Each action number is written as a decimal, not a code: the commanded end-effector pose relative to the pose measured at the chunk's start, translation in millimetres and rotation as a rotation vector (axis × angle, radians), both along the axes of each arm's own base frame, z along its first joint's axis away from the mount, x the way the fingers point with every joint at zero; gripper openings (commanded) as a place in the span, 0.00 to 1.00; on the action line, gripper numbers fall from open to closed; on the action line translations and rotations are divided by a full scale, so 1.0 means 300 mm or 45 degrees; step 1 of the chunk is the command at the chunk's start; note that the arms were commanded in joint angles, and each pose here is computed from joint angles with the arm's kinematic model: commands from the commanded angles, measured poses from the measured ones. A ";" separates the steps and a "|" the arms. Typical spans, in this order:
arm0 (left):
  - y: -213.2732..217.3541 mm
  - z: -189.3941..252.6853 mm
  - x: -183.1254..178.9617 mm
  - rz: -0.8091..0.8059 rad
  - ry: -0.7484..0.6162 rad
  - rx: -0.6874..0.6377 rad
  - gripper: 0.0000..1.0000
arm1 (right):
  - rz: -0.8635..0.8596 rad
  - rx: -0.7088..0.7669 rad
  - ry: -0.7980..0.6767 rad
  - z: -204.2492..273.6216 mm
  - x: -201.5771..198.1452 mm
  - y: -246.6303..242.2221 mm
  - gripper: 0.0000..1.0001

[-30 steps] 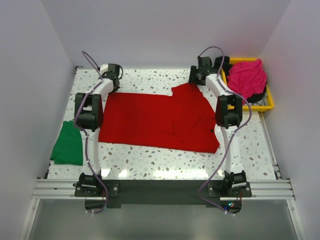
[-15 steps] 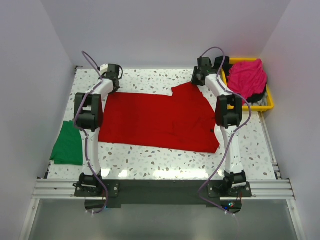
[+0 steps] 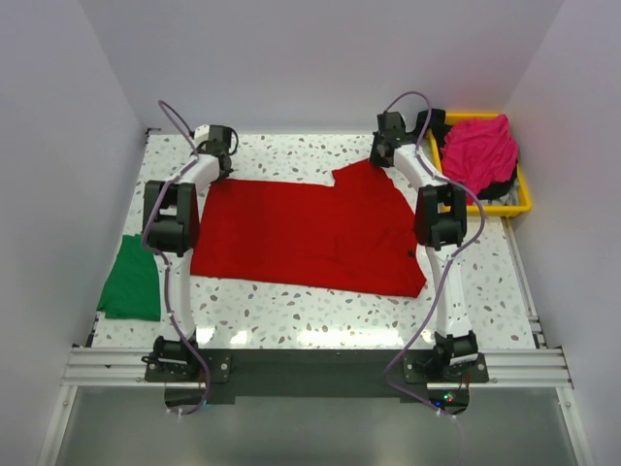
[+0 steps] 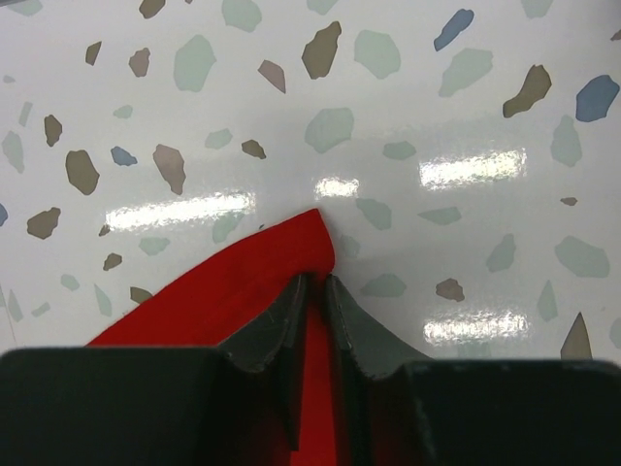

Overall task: Fold and stack the t-shirts
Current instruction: Fold the tshirt

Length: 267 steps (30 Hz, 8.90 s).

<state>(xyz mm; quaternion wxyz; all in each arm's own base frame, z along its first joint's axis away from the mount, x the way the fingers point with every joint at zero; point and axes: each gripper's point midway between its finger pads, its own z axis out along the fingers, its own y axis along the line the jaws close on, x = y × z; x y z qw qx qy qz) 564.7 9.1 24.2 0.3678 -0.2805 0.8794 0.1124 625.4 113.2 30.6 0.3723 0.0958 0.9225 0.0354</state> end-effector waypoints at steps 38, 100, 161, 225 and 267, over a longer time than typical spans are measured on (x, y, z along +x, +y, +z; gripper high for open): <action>0.023 0.258 0.208 -0.028 -0.375 -0.138 0.00 | -0.041 -0.081 -0.409 0.530 0.120 -0.134 0.00; 0.059 0.261 -0.185 0.063 -0.294 -0.275 0.00 | -0.104 0.174 -0.117 0.382 -0.665 -0.153 0.00; 0.087 0.145 -0.387 0.180 -0.178 -0.333 0.00 | -0.090 0.233 -0.019 0.288 -0.838 -0.138 0.00; -0.354 0.399 -0.643 -0.458 -0.281 -0.748 0.67 | 0.257 0.096 0.095 0.122 -0.804 0.307 0.11; -0.476 0.473 -0.670 -0.781 -0.286 -0.801 0.68 | 0.065 0.027 -0.003 0.087 -0.814 0.254 0.44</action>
